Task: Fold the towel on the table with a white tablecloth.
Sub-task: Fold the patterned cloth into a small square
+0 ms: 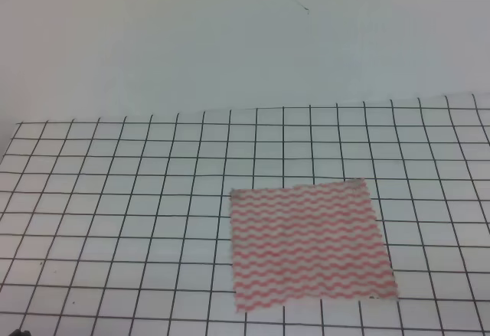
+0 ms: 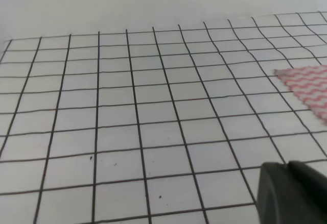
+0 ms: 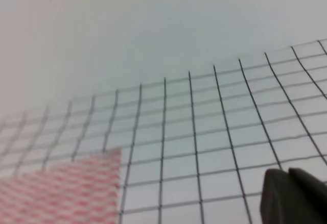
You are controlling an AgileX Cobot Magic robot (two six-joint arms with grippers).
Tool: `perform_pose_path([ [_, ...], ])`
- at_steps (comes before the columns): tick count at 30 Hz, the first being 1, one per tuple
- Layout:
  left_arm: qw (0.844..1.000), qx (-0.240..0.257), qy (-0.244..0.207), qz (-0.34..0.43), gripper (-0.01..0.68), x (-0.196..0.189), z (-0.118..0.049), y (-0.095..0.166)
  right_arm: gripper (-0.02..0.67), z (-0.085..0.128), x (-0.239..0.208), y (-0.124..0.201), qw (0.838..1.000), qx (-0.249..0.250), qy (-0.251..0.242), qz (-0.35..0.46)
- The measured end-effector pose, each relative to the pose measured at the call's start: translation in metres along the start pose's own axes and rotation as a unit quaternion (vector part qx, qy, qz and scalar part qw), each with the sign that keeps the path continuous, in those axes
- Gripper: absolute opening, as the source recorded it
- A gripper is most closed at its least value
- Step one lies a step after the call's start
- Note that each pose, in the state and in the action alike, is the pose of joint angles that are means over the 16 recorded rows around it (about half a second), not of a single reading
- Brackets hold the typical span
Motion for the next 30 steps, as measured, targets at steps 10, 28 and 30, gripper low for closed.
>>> perform_pose_path([
  [10,1.0,0.004,0.0,0.001,-0.002,0.0,0.0,0.0,-0.001,0.001,0.0,-0.007,1.0,-0.002,-0.004,-0.019],
  [28,1.0,0.013,0.006,0.006,-0.002,0.0,-0.002,0.002,-0.001,0.004,-0.001,0.02,0.977,-0.207,-0.023,0.051],
  [30,1.0,0.006,0.008,0.005,-0.002,0.0,-0.003,0.002,-0.001,0.006,-0.001,0.021,0.978,-0.199,-0.027,0.053],
])
Point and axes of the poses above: a point on each arm's last joint axis where the gripper is mounted, x pointing out along that axis toward the gripper, z along the wrist's bending axis when the last joint is at zero, y = z × x, the point moved 9 cm from there along x, pointing out along that axis toward the gripper, and after that the axes turned 4 degrees about x, right-handed, at the moved point
